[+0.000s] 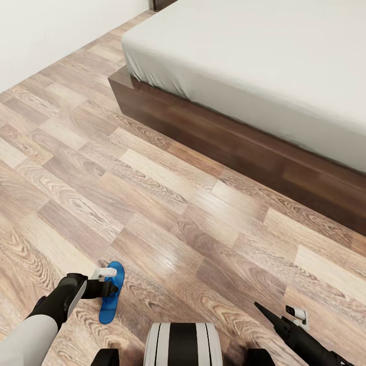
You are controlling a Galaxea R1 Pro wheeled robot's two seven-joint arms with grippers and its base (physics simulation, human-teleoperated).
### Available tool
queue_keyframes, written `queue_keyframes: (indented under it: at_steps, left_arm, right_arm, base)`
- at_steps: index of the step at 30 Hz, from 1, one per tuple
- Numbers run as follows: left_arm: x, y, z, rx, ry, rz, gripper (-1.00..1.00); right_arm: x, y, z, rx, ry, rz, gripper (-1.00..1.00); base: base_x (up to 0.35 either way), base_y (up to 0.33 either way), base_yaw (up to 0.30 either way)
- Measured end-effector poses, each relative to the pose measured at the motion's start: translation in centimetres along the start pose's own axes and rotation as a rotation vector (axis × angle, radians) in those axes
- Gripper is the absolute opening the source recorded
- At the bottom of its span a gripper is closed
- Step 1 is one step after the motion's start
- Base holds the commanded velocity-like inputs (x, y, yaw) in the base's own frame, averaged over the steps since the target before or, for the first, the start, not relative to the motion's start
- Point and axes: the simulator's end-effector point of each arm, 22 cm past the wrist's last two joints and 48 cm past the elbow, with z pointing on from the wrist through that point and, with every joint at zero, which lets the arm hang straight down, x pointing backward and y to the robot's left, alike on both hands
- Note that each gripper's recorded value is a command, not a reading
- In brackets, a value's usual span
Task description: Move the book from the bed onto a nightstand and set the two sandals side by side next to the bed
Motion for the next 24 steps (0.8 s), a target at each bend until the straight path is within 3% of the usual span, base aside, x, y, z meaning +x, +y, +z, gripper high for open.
queue_keyframes:
  at_steps: [11,24]
  left_arm:
    - [0.0,-0.1,0.0,0.001,0.001,0.002,1.00]
    - [1.3,0.1,1.4,0.000,0.033,-0.001,1.00]
  right_arm:
    - [0.0,0.0,0.0,0.000,0.000,0.001,1.00]
    - [0.7,-1.2,-0.2,0.021,0.007,0.025,1.00]
  base:
    - [0.000,0.000,0.000]
    - [0.000,0.000,0.000]
